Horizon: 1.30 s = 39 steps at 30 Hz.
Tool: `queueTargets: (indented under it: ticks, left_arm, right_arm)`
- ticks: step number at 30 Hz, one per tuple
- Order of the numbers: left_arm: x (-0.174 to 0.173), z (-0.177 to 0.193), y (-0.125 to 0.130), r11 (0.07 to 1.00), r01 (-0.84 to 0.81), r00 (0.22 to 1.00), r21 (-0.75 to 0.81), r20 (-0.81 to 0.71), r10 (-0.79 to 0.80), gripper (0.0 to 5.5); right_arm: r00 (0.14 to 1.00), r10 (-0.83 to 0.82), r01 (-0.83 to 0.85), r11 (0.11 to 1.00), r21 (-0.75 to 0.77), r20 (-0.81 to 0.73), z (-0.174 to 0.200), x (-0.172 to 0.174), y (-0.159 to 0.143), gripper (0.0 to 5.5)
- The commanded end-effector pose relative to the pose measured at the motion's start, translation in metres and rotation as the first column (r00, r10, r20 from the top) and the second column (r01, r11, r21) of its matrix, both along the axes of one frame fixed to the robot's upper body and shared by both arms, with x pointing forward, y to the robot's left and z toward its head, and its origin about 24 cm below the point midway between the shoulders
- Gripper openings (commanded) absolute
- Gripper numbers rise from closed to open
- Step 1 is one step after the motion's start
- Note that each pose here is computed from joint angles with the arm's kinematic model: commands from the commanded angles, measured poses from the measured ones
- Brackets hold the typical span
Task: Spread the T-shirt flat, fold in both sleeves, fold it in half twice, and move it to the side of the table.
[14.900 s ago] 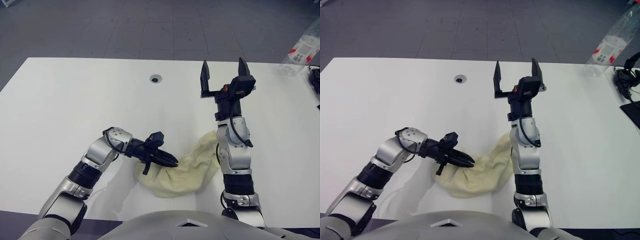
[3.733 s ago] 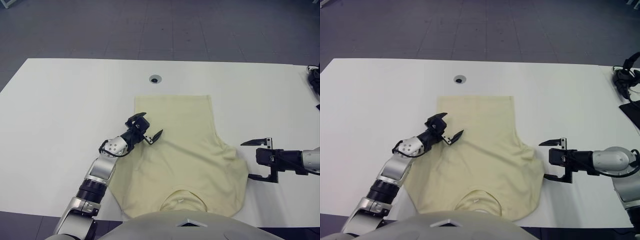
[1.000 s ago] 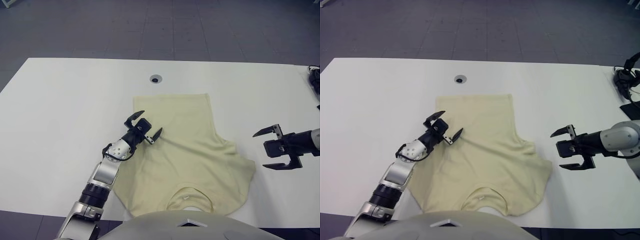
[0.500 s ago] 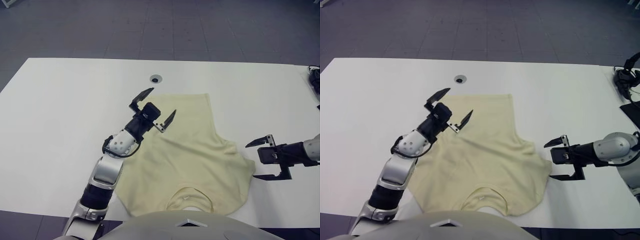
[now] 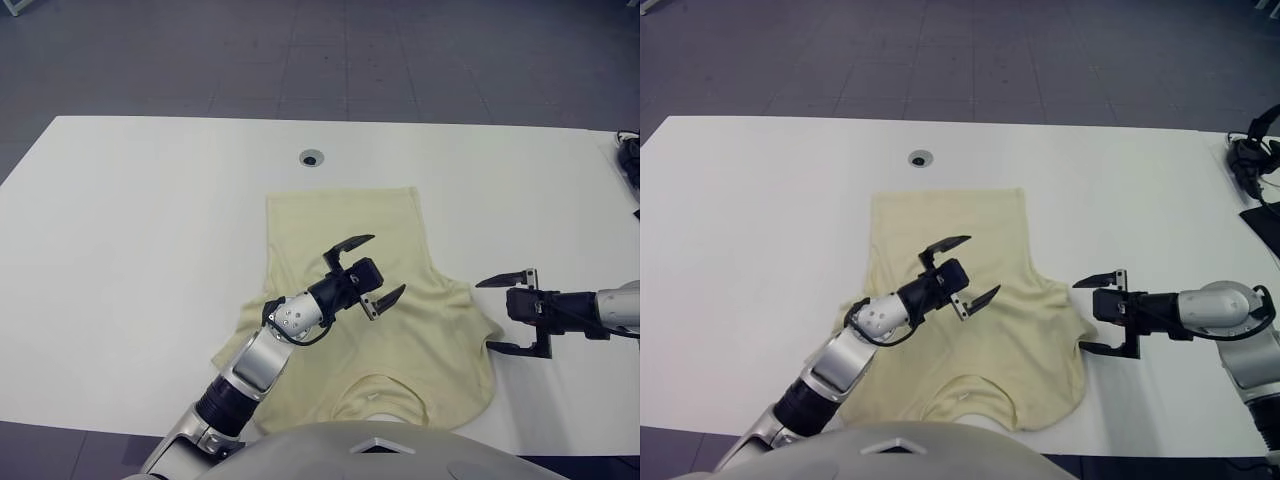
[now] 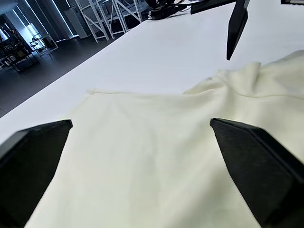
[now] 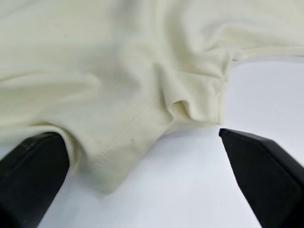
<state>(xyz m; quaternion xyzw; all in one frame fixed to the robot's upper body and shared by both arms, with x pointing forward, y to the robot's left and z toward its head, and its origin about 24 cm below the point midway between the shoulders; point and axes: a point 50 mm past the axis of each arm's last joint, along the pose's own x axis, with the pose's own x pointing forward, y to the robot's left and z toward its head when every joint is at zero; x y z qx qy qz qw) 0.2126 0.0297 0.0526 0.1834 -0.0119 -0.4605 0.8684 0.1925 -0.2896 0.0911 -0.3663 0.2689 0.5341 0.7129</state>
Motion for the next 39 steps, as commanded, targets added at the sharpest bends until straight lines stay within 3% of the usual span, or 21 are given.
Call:
queueTargets:
  ticks: [1,11,31,39]
  left_arm:
    - [-0.002,-0.008,0.003,1.0,-0.008,1.0,0.014,-0.015,0.009,5.4]
    - [-0.002,-0.011,0.003,1.0,-0.005,1.0,0.019,-0.011,0.005,5.4]
    - [0.002,-0.015,0.007,0.999,-0.018,1.0,0.032,-0.008,0.019,5.4]
    - [0.003,-0.016,0.008,0.999,-0.022,1.0,0.036,-0.004,0.023,5.4]
  right_arm:
    - [0.996,-0.035,0.033,0.999,0.032,0.079,0.01,0.004,-0.002,5.37]
    - [0.973,-0.011,0.007,1.0,0.017,0.229,0.028,0.009,0.002,5.37]
    - [0.957,-0.048,0.042,0.999,0.029,0.285,0.045,0.014,-0.007,5.37]
    - [0.911,-0.1,0.089,0.995,0.045,0.4,0.063,0.029,-0.015,5.37]
